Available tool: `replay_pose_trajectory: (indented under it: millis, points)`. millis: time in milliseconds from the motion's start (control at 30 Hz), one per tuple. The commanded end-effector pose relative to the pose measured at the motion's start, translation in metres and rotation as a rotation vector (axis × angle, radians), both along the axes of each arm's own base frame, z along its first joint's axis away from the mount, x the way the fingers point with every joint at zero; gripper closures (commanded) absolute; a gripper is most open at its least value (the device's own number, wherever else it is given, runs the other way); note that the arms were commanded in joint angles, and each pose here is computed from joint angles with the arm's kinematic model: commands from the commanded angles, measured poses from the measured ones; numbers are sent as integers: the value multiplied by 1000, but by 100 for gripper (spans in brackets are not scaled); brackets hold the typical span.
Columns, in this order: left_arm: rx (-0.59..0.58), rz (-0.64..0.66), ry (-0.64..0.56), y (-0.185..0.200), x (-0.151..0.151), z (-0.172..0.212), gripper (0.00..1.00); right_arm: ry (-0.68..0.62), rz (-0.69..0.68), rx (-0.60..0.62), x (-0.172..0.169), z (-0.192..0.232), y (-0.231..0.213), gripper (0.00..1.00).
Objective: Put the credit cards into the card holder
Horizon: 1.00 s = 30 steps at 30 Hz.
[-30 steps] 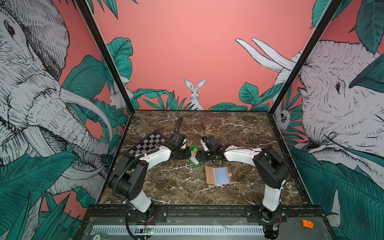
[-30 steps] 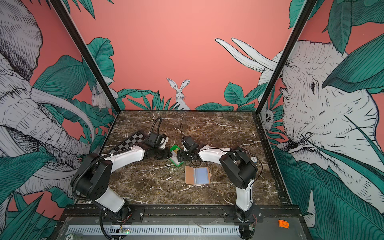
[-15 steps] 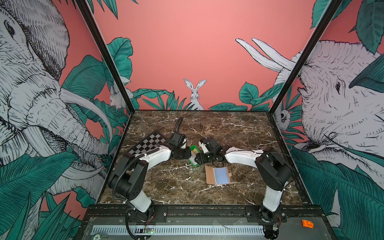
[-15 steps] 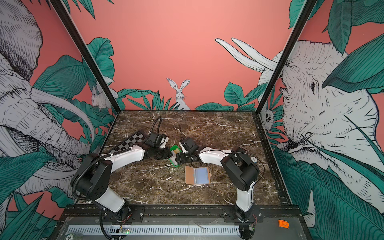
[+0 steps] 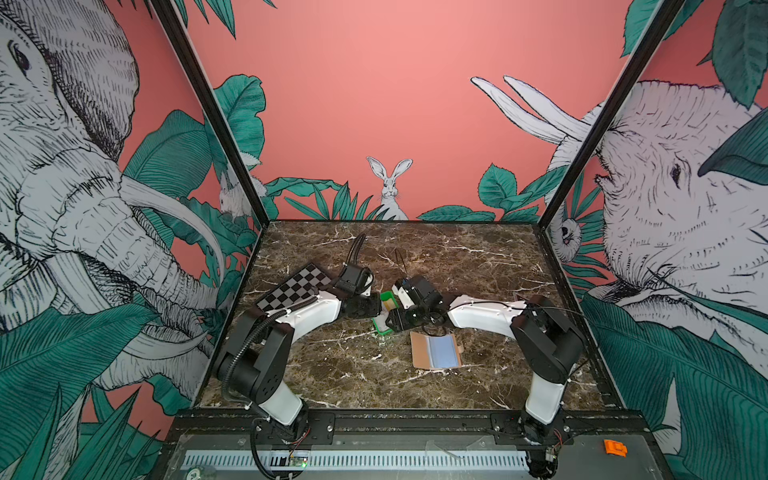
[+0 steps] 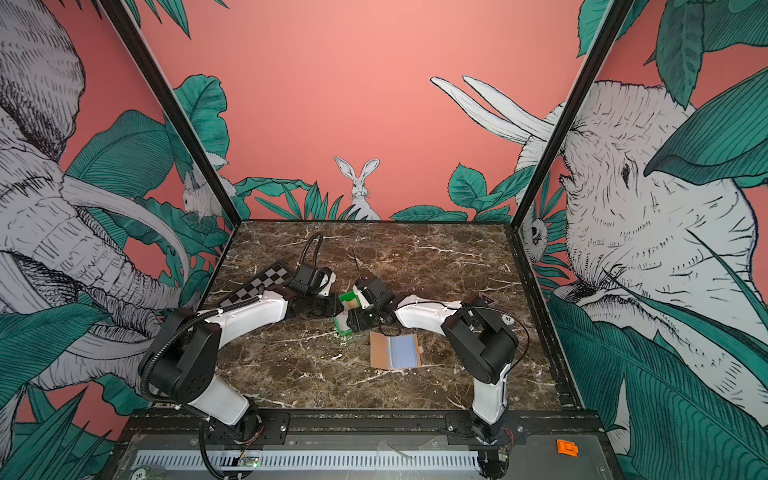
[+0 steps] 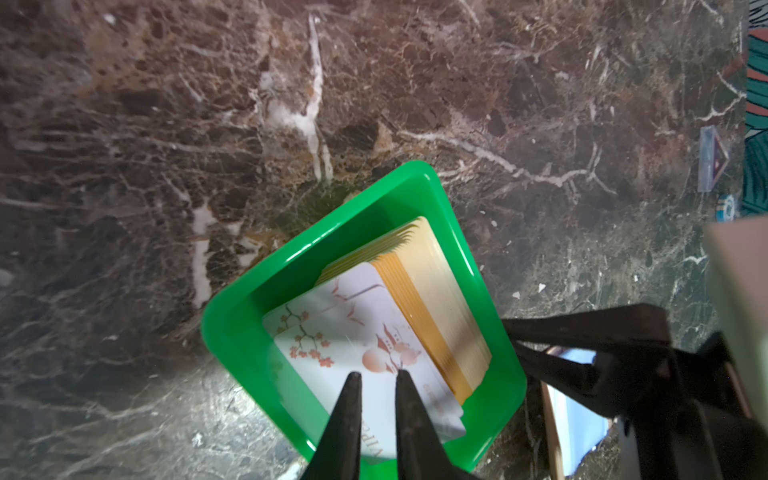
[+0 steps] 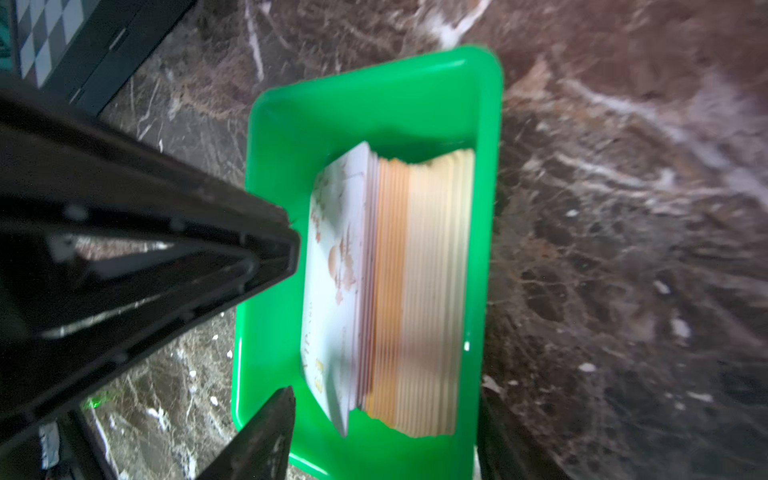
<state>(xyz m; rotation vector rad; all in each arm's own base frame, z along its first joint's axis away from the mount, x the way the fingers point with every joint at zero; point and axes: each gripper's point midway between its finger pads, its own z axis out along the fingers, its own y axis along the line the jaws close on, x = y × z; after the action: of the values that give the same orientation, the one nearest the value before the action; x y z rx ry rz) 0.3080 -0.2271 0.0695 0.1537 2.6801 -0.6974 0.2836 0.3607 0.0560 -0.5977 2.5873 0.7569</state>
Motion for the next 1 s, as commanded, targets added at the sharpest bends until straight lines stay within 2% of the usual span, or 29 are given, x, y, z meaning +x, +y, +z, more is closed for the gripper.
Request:
replay_pose_trajectory:
  millis: [0,233,433,967]
  points:
    - [4,8,-3,4,-6,6,82,-34,-43,-13,13,7,5,33]
    - [-41,17,40,2,-18,-2,87,-17,-27,-10,15,1,12,32]
    - [-29,17,64,7,-27,-9,89,-1,-22,-24,14,-7,12,32]
    - [-10,3,57,8,-26,-6,90,-30,-90,-72,23,-7,-4,34]
